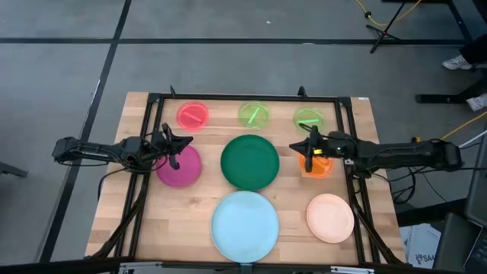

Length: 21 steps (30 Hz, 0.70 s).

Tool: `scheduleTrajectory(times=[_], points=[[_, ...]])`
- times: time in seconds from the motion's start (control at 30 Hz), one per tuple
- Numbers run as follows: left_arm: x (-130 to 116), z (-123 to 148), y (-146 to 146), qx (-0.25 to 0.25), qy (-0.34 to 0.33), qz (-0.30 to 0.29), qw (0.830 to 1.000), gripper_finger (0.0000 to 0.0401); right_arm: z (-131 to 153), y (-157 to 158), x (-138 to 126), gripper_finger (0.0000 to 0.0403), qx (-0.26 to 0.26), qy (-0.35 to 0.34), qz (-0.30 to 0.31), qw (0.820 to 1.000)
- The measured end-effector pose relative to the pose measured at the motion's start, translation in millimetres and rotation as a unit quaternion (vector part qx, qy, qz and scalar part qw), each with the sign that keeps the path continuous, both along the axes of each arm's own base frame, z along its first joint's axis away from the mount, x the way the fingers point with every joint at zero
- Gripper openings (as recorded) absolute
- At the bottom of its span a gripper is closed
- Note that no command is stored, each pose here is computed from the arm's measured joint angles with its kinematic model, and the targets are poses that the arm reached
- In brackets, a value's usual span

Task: Stack plastic plates
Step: Stack the green plate on top of the blue plate

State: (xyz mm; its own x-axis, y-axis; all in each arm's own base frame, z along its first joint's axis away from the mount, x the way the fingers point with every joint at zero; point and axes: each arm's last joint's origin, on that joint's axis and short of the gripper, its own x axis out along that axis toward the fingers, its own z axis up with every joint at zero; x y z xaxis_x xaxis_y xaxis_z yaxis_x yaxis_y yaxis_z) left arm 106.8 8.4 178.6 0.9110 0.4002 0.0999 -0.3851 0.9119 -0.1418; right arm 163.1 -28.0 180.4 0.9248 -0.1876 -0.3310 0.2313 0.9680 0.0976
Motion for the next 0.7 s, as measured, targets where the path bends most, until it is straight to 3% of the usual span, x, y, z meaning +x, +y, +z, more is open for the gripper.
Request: scheduleTrajectory(times=[0.37,0.7], points=[[-2.1,0.6,4.6,-0.020,-0.010,0.072,0.997,0.0011,-3.3,-6.7,31.9,0.0016,0.043,0.060,-0.040,0.997],[0.5,0.9,8.4,-0.017,-0.012,0.040,0.999,0.0109,-13.2,-12.1,58.6,0.0192,0.099,0.098,-0.084,0.987]])
